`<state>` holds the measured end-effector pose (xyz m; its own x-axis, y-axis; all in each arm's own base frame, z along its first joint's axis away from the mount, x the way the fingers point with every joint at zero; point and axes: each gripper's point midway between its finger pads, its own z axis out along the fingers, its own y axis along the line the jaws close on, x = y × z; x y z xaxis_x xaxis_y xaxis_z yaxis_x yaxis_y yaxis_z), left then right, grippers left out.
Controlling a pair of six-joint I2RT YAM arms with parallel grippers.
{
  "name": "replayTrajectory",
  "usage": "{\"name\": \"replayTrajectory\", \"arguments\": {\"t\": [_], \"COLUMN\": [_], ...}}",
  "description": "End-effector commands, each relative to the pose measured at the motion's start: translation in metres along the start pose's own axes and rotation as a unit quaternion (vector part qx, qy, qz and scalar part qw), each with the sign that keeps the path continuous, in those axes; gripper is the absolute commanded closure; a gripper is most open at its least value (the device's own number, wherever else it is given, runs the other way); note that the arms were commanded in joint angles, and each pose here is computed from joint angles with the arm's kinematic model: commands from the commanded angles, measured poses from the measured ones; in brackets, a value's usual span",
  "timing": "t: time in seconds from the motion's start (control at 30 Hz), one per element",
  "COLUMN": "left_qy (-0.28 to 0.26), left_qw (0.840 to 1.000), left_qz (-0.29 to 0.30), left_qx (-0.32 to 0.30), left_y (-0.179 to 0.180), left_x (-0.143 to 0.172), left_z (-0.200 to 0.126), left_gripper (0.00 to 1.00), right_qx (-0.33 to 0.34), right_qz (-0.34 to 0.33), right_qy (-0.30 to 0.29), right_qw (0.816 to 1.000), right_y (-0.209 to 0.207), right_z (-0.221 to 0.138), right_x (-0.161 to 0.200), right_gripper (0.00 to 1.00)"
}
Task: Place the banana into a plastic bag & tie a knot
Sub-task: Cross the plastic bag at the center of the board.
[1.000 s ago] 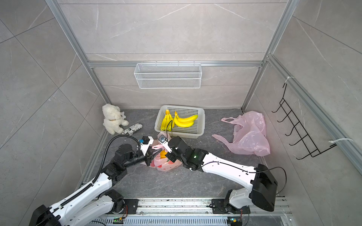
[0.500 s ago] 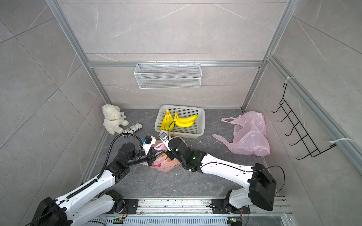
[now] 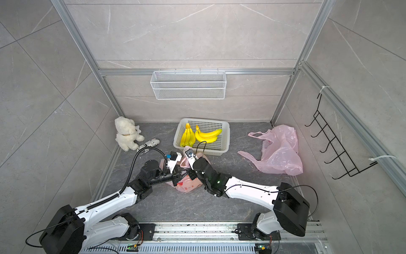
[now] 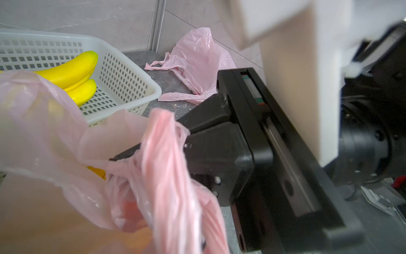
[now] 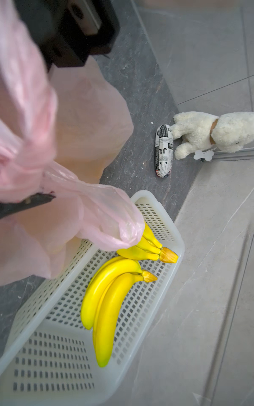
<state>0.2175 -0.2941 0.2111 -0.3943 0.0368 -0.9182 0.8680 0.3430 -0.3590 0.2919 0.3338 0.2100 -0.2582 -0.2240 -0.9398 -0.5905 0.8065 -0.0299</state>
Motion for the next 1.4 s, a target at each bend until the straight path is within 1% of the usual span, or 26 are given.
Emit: {"name": "replayTrajectory", "arguments": {"t": [0.0, 0.07, 0.13, 0.27, 0.37, 0.43, 0.53, 0.63, 0.67, 0.73, 0.77, 0.8, 0.87, 0.97, 1.03, 1.1, 1.17, 1.2, 1.23, 1.27, 1.37], "left_qy": [-0.038, -0.047, -0.054, -0.066, -0.071, -0.071, -0.063, -0.048, -0.042, -0.028, -0.018, -0.015, -0.021, -0.027, -0.045, -0.068, -0.098, -0.11, -0.115, -0.11, -0.07], "left_qw": [0.997, 0.996, 0.995, 0.993, 0.991, 0.99, 0.988, 0.988, 0.989, 0.995, 0.997, 0.999, 1.0, 0.999, 0.997, 0.994, 0.988, 0.982, 0.977, 0.973, 0.966], "left_qz": [0.017, 0.012, 0.009, 0.007, 0.007, 0.009, 0.01, -0.005, -0.007, -0.004, 0.001, 0.004, 0.017, 0.03, 0.035, 0.038, 0.041, 0.038, 0.035, 0.036, 0.026], "left_qx": [0.069, 0.07, 0.078, 0.095, 0.111, 0.123, 0.139, 0.146, 0.139, 0.097, 0.073, 0.047, 0.01, -0.028, -0.046, -0.071, -0.114, -0.149, -0.176, -0.199, -0.248], "left_y": [-0.034, -0.035, -0.04, -0.051, -0.062, -0.07, -0.083, -0.087, -0.086, -0.077, -0.071, -0.066, -0.061, -0.056, -0.056, -0.053, -0.043, -0.032, -0.023, -0.015, 0.01], "left_x": [-0.022, -0.023, -0.025, -0.032, -0.037, -0.039, -0.036, -0.03, -0.029, -0.026, -0.021, -0.02, -0.023, -0.023, -0.027, -0.034, -0.047, -0.054, -0.059, -0.064, -0.072], "left_z": [0.005, 0.009, 0.014, 0.024, 0.029, 0.034, 0.043, 0.046, 0.044, 0.035, 0.03, 0.022, 0.004, -0.021, -0.039, -0.054, -0.069, -0.075, -0.079, -0.08, -0.072], "left_gripper": [1.0, 1.0, 1.0, 1.0, 1.0, 0.98, 0.94, 0.88, 0.86, 0.81, 0.75, 0.65, 0.52, 0.39, 0.35, 0.28, 0.22, 0.2, 0.2, 0.2, 0.2], "right_qx": [-0.043, -0.061, -0.077, -0.079, -0.077, -0.08, -0.097, -0.128, -0.132, -0.131, -0.13, -0.129, -0.129, -0.12, -0.116, -0.116, -0.116, -0.115, -0.116, -0.118, -0.124], "right_qz": [0.116, 0.147, 0.164, 0.188, 0.208, 0.222, 0.215, 0.186, 0.179, 0.163, 0.155, 0.147, 0.135, 0.129, 0.127, 0.127, 0.125, 0.125, 0.124, 0.124, 0.124], "right_qy": [-0.089, -0.103, -0.115, -0.136, -0.152, -0.159, -0.165, -0.16, -0.16, -0.157, -0.152, -0.145, -0.135, -0.134, -0.133, -0.13, -0.129, -0.129, -0.128, -0.128, -0.13], "right_qw": [0.988, 0.982, 0.977, 0.97, 0.963, 0.959, 0.958, 0.961, 0.962, 0.965, 0.967, 0.97, 0.973, 0.975, 0.976, 0.977, 0.977, 0.977, 0.977, 0.977, 0.976], "right_y": [-0.003, -0.004, -0.003, -0.009, -0.022, -0.033, -0.035, -0.026, -0.025, -0.026, -0.026, -0.025, -0.025, -0.028, -0.029, -0.029, -0.029, -0.029, -0.029, -0.028, -0.026], "right_z": [-0.007, -0.006, -0.006, -0.006, -0.009, -0.012, -0.016, -0.019, -0.021, -0.025, -0.027, -0.028, -0.029, -0.03, -0.031, -0.029, -0.027, -0.027, -0.027, -0.026, -0.027], "right_x": [-0.042, -0.046, -0.051, -0.058, -0.064, -0.068, -0.074, -0.073, -0.073, -0.067, -0.064, -0.059, -0.05, -0.04, -0.036, -0.034, -0.033, -0.032, -0.032, -0.032, -0.032], "right_gripper": [1.0, 1.0, 1.0, 1.0, 1.0, 1.0, 1.0, 1.0, 1.0, 1.0, 1.0, 1.0, 1.0, 1.0, 1.0, 1.0, 1.0, 1.0, 1.0, 1.0, 1.0]}}
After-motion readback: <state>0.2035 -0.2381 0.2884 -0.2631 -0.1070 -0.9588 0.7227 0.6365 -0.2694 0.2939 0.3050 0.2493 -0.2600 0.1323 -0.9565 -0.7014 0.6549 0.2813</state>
